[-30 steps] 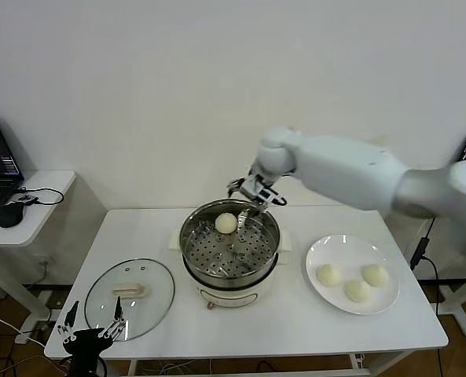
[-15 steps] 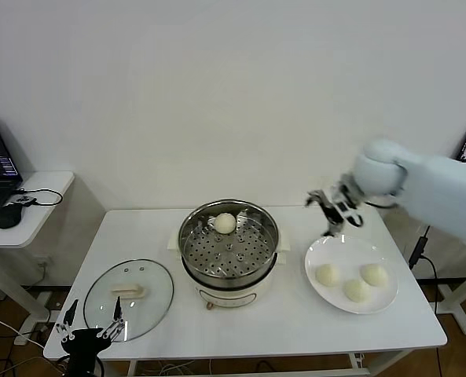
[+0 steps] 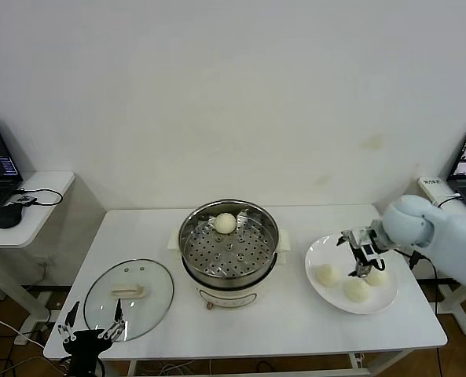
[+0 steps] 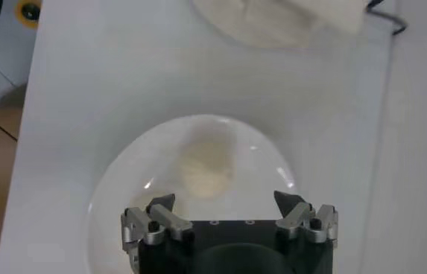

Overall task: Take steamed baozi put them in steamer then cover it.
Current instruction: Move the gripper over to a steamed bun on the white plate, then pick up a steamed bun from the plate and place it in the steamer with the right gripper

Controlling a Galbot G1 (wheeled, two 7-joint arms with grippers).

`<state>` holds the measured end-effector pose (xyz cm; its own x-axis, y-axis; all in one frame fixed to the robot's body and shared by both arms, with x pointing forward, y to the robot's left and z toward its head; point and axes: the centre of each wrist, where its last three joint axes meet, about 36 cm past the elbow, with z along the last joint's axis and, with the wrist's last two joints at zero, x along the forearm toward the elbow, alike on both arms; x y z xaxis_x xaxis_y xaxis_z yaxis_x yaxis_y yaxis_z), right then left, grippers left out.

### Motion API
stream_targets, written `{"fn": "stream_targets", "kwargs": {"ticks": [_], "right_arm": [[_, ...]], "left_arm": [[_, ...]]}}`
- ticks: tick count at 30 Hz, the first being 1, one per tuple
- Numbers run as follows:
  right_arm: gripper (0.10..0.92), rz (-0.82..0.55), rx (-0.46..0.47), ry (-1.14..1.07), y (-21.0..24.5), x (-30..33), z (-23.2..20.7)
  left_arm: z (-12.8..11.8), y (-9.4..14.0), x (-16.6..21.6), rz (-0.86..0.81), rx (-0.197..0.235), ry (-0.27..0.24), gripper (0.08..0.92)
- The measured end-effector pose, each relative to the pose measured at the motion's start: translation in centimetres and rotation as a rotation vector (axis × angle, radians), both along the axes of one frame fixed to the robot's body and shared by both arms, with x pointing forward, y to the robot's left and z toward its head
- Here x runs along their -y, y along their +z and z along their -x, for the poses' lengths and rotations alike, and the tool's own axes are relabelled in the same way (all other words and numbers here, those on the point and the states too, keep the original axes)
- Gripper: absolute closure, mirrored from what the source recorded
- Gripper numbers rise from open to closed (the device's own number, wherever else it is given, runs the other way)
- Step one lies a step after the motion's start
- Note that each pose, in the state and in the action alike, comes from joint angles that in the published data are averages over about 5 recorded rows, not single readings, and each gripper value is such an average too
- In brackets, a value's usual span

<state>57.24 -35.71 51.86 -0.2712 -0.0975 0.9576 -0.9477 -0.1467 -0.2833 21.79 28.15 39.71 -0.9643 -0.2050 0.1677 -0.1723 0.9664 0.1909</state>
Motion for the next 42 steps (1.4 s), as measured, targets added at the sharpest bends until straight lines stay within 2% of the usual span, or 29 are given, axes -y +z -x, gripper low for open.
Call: {"fn": "stream_targets", "kwargs": {"ticks": [11,21,32,42], "right_arm": [[0.200,-0.010,-0.036,-0.035,-4.8,-0.9,-1.7],[0.203,-0.015,-0.034,-0.044,-6.6,-2.2,-3.2],[0.344,-0.007,-0.058,-0.047,-7.2,-2.5,-3.5],[0.379,-0.009,-0.070,-0.049,-6.1,-1.7,-3.6]], "left_arm": [[-0.2,-0.4,-0.5,-0.008,-0.004,0.012,0.177],[-0.5,-0.6,-0.6,-0.009,-0.003,0.016,0.177],[-0.5,-0.6,-0.6,-0.008,-0.002,0.020,0.177],[-0.5,-0.5,-0.4,-0.003,0.002,0.020,0.177]]}}
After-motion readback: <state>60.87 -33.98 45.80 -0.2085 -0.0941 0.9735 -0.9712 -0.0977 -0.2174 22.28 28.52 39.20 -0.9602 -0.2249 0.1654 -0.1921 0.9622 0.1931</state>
